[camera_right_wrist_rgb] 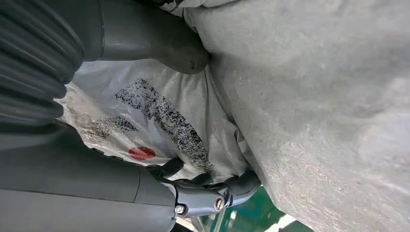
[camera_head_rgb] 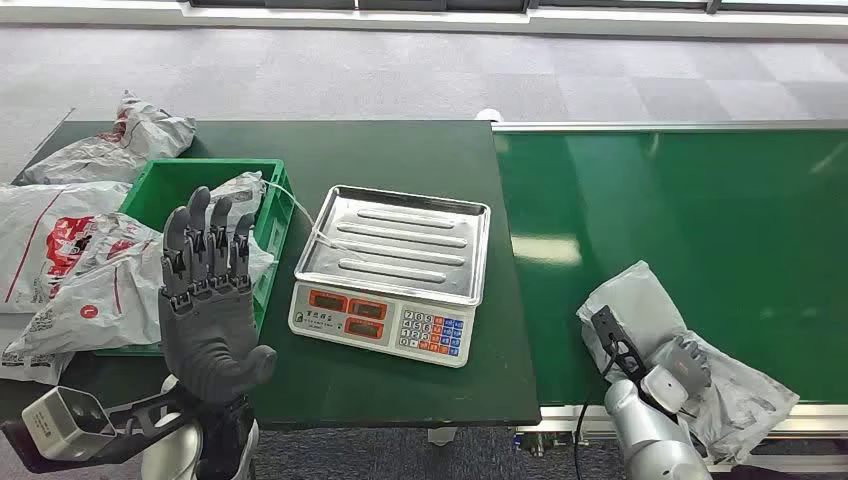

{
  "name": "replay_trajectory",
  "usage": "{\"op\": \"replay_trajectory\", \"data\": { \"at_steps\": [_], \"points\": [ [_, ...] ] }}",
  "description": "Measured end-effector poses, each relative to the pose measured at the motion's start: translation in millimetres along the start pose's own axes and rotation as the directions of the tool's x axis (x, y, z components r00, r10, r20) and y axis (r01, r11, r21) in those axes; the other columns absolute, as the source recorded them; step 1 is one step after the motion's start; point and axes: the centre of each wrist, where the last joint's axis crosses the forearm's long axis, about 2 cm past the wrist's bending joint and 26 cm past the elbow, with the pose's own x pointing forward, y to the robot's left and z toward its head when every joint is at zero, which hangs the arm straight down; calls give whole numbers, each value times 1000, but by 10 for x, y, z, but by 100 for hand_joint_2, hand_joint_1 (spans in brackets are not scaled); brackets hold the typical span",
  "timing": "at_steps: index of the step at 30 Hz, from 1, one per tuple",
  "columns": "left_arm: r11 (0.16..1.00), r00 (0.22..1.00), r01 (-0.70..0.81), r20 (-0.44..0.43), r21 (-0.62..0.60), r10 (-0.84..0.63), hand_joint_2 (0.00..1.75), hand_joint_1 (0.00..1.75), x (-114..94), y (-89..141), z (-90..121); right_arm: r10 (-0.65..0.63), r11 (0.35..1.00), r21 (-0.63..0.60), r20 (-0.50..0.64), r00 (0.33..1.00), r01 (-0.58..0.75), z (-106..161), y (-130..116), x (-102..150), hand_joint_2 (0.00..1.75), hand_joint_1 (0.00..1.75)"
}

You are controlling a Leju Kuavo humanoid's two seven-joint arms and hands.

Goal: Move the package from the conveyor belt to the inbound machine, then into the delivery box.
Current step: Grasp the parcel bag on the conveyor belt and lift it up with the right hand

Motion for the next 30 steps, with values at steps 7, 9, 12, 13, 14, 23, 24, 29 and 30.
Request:
{"op": "replay_trajectory", "data": {
  "at_steps": [7, 9, 12, 13, 14, 23, 24, 29, 30],
  "points": [
    [1000, 1000, 0, 0, 0, 0, 175, 0, 0, 0, 0, 2, 1000, 4, 3, 1000, -2, 3, 5, 6, 175, 175],
    [1000, 1000, 0, 0, 0, 0, 175, 0, 0, 0, 0, 3, 1000, 6, 4, 1000, -3, 4, 6, 9, 175, 175],
    [1000, 1000, 1, 0, 1, -1, 175, 0, 1, 4, 2, 2, 1000, 0, 8, 1000, -2, 2, -6, 23, 175, 175],
    [1000, 1000, 2, 0, 2, -2, 175, 0, 2, 5, 3, 0, 1000, -4, 9, 1000, 0, 0, -15, 30, 175, 175],
    [1000, 1000, 2, 0, 2, -2, 175, 0, 2, 7, 3, -1, 1000, -7, 11, 1000, 1, -3, -24, 35, 175, 175],
    [1000, 1000, 7, 7, 8, -7, 175, 0, 2, 13, 7, -3, 1000, -13, 87, 996, 5, -3, -46, 63, 175, 175],
    [1000, 1000, 7, 8, 9, -7, 175, 0, 2, 14, 8, -1, 1000, -13, 96, 995, 2, -2, -47, 67, 175, 175],
    [1000, 1000, 8, 9, 10, -8, 175, 0, 3, 17, 8, 9, 1000, -19, 117, 993, -6, 3, -58, 83, 175, 175],
    [1000, 1000, 9, 9, 10, -9, 175, 0, 4, 18, 9, 7, 1000, -24, 130, 992, -4, 7, -57, 87, 175, 175]
  ]
}}
